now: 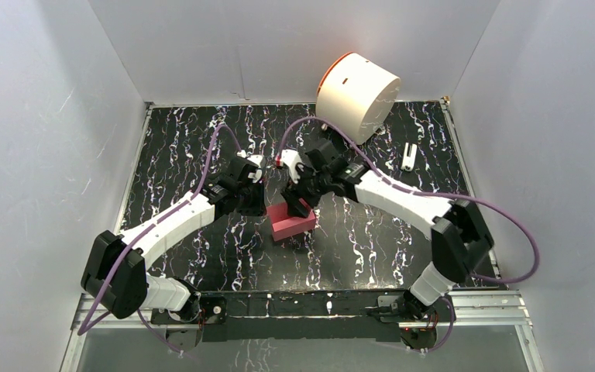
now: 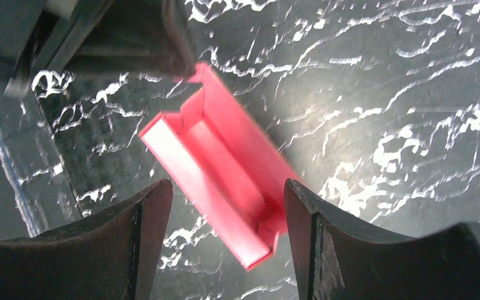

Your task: Fold the paper box

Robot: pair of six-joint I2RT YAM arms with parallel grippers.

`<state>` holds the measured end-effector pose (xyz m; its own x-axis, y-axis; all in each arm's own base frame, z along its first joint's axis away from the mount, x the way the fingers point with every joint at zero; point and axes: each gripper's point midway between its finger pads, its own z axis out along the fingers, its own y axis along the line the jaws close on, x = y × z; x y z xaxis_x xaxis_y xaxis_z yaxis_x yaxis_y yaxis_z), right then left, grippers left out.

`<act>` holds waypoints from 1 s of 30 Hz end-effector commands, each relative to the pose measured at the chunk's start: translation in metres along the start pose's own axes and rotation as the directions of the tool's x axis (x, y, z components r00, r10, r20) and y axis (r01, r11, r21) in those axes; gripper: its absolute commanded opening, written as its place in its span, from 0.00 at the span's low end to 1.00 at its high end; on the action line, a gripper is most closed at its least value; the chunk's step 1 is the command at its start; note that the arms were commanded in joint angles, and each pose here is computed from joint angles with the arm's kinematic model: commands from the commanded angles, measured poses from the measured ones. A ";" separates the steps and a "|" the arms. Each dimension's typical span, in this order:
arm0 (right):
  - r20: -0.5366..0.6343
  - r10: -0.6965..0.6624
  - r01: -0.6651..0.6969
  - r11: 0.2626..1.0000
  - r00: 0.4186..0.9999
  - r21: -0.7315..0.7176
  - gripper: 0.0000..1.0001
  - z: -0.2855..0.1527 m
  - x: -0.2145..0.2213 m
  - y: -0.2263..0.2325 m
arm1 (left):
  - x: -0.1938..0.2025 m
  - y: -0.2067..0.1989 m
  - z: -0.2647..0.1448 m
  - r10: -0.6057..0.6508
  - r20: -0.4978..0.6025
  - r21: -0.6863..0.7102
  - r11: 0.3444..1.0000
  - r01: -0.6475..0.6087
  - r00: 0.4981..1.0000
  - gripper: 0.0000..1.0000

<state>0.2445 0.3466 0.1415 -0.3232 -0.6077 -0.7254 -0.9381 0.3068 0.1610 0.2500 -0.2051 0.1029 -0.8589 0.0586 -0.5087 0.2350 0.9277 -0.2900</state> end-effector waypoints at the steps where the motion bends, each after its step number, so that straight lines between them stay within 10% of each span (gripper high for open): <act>1: 0.094 -0.027 0.022 0.998 0.995 0.054 0.78 -0.036 -0.005 0.011 | 0.012 0.000 -0.005 0.011 -0.033 0.003 1.000 -0.011 0.999 0.00; 30: 0.082 -0.192 0.143 0.904 0.978 0.403 0.78 0.001 0.024 -0.006 | 0.010 -0.025 -0.016 0.044 -0.028 0.135 0.990 -0.039 0.999 0.00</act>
<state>0.2274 0.3133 0.1075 -0.1705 -0.6613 -0.7305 -0.8738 0.4442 -0.1982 0.2394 -0.2173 0.1068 -0.8659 0.0902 -0.4920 0.2867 0.8955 -0.3405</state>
